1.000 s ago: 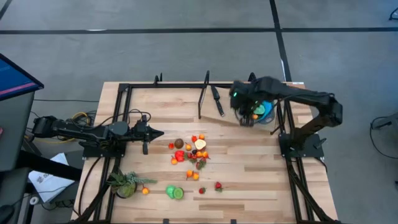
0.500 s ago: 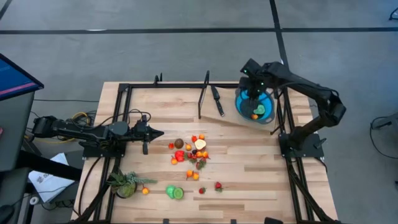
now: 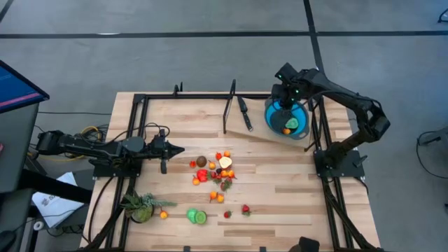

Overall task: Pick & Place Fruit
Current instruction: Put the red strawberry into the blue colander, then put the half red apple into the blue colander

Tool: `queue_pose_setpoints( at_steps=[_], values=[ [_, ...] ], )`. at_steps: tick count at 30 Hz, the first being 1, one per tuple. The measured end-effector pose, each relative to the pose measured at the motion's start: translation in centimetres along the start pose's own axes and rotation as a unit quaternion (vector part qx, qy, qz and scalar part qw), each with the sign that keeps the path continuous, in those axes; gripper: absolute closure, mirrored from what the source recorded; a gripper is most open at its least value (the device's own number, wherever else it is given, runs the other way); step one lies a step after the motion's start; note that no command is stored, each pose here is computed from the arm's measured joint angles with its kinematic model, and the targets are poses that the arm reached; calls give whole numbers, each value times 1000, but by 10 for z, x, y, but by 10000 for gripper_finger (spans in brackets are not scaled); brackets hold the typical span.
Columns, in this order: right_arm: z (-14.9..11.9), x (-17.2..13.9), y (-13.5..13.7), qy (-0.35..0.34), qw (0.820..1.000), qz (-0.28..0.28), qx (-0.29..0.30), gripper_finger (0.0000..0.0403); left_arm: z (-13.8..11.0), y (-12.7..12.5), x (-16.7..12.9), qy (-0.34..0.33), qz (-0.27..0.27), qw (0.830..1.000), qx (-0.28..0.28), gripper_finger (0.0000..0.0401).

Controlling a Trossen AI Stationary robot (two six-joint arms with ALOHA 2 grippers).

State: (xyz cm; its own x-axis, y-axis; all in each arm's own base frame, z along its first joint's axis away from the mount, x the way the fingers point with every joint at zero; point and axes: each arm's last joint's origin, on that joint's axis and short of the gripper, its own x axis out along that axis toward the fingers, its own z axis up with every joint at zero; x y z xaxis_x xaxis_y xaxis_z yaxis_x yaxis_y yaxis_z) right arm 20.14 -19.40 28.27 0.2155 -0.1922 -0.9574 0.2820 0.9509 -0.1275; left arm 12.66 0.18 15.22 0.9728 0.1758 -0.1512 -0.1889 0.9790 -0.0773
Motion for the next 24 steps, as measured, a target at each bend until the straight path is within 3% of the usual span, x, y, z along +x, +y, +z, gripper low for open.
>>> queue_pose_setpoints(
  at_steps=[11,24],
  values=[
    [6,0,9,-9,1000,5,8,272,0,0,0,0,0,1000,0,400],
    [28,-31,30,-45,999,7,17,288,0,0,0,0,0,1000,0,400]
  ],
)
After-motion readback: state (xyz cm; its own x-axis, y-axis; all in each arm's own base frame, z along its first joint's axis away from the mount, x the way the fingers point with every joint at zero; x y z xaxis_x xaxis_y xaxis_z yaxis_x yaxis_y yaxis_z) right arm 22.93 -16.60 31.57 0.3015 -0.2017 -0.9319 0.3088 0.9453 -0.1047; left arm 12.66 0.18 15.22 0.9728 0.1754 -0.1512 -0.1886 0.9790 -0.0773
